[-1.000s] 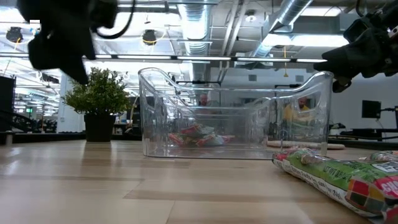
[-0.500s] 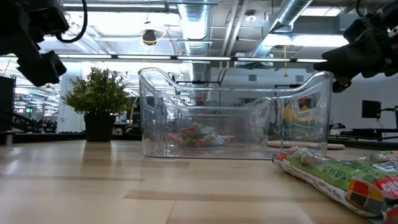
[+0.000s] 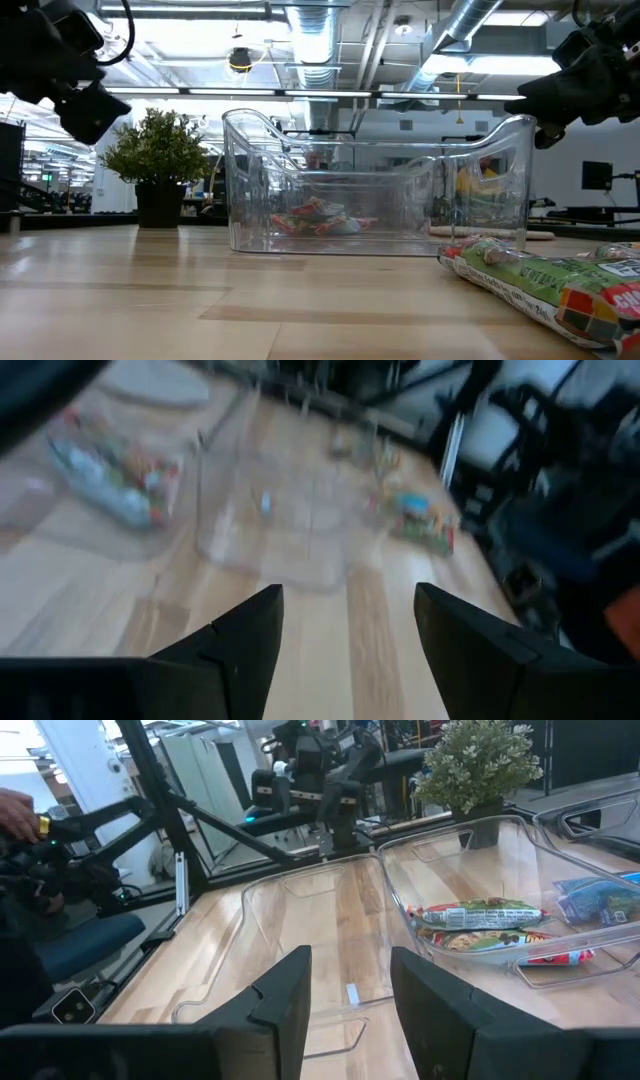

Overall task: Pick and place Granola Bars by type
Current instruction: Put the red granola bar into the middle transparent bin

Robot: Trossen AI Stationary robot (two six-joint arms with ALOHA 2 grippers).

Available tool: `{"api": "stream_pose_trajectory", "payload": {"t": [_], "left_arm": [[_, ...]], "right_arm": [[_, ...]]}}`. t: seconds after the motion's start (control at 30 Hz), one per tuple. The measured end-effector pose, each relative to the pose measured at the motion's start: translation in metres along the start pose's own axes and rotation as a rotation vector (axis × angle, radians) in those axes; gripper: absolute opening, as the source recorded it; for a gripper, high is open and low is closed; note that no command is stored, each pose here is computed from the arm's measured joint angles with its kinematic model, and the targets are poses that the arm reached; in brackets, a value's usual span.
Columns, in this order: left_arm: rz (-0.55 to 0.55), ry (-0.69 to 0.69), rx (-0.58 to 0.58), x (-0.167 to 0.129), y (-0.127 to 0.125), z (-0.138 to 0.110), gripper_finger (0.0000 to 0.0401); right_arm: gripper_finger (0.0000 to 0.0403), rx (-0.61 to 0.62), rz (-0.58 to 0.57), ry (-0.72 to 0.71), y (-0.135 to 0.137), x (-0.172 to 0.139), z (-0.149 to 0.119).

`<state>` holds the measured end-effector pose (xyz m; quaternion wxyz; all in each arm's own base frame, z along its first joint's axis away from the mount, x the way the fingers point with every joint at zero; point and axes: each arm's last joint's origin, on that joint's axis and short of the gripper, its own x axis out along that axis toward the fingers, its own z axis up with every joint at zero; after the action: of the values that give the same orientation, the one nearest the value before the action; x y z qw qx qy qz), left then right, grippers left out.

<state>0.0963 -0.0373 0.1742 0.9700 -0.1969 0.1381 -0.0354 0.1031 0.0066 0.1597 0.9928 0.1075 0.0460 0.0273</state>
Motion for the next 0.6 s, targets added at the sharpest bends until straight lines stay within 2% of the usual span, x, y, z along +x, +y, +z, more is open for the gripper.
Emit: {"api": "stream_pose_trajectory", "payload": {"t": [0.1,0.33,0.6], "left_arm": [[0.011,-0.084,0.016,-0.001,0.003,0.001,0.0219],[0.113,-0.224,0.117,-0.004,0.013,0.003,0.0219],[0.15,-0.364,0.216,-0.004,0.019,0.007,0.0219]], "right_arm": [[0.0133,0.0,0.0,0.0,0.0,0.0,0.0],[0.0133,0.0,0.0,0.0,0.0,0.0,0.0],[0.0134,0.0,0.0,0.0,0.0,0.0,0.0]]}}
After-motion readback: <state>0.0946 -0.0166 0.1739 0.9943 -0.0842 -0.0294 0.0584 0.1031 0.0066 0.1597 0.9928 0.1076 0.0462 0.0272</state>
